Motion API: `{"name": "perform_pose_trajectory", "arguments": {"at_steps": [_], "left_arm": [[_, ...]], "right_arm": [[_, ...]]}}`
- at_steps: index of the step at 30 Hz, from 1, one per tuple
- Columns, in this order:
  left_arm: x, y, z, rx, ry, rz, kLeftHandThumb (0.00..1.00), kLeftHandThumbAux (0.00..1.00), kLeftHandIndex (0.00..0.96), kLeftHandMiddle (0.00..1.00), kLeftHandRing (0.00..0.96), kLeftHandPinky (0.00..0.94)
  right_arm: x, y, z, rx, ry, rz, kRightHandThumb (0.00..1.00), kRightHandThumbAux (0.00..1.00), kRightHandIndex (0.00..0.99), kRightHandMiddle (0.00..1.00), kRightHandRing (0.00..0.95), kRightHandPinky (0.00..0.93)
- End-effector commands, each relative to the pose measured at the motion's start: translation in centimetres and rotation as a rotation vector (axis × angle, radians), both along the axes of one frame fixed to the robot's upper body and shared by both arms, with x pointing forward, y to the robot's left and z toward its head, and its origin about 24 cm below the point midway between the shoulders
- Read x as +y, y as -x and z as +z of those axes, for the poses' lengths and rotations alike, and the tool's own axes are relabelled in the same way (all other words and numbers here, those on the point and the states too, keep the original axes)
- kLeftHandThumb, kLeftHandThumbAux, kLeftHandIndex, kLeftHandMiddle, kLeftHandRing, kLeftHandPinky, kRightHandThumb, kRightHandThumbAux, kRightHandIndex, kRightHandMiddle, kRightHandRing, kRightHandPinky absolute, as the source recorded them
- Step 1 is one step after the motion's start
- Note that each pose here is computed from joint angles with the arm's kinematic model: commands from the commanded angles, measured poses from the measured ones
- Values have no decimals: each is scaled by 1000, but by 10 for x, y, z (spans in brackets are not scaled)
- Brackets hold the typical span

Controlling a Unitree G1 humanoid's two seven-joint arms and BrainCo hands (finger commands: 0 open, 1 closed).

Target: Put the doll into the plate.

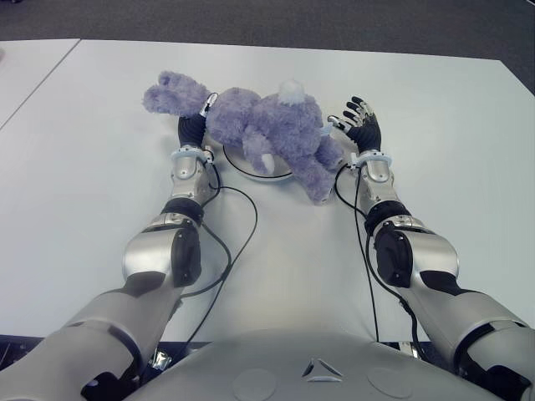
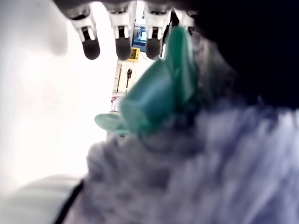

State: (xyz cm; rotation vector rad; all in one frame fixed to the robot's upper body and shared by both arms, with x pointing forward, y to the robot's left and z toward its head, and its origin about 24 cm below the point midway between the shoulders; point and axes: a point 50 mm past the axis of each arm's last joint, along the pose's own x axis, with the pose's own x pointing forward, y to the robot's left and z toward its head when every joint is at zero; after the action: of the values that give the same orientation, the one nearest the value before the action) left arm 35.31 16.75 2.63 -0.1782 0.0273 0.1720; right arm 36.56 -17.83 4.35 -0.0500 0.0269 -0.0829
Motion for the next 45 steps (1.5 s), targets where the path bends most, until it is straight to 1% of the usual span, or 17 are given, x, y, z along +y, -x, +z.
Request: {"name": "perform_pose_trajectory", "arguments": {"at_steps": [1, 11, 17, 26, 32, 39, 45], "left_arm": [[-2, 83, -105, 438, 104, 50, 0, 555, 44, 81, 79, 107], [-3, 83, -107, 473, 109, 51, 0, 543, 37, 71, 73, 94], [-3, 83, -106, 457, 108, 52, 0, 539, 39, 72, 75, 102], [-4, 83, -106, 460, 112, 52, 0, 536, 41, 76, 79, 105], [-4, 83, -108, 481, 101, 49, 0, 546, 46, 81, 81, 105], [-4, 83, -107, 466, 110, 56, 0, 549, 48, 81, 82, 109], [-4, 83, -108, 483, 107, 52, 0, 554, 43, 80, 79, 99]], "right_arm": [[2, 65, -97, 409, -68, -29, 0, 773, 126, 144, 143, 158], [0, 66, -98, 407, -84, -34, 0, 778, 133, 152, 148, 163], [0, 65, -97, 401, -85, -31, 0, 778, 130, 151, 146, 152], [0, 65, -97, 405, -75, -32, 0, 772, 123, 141, 136, 140], [0, 66, -98, 410, -75, -35, 0, 769, 120, 137, 131, 136], [0, 66, -98, 414, -84, -42, 0, 782, 126, 141, 134, 145], [0, 66, -98, 413, -84, -46, 0, 792, 127, 144, 138, 152]]}}
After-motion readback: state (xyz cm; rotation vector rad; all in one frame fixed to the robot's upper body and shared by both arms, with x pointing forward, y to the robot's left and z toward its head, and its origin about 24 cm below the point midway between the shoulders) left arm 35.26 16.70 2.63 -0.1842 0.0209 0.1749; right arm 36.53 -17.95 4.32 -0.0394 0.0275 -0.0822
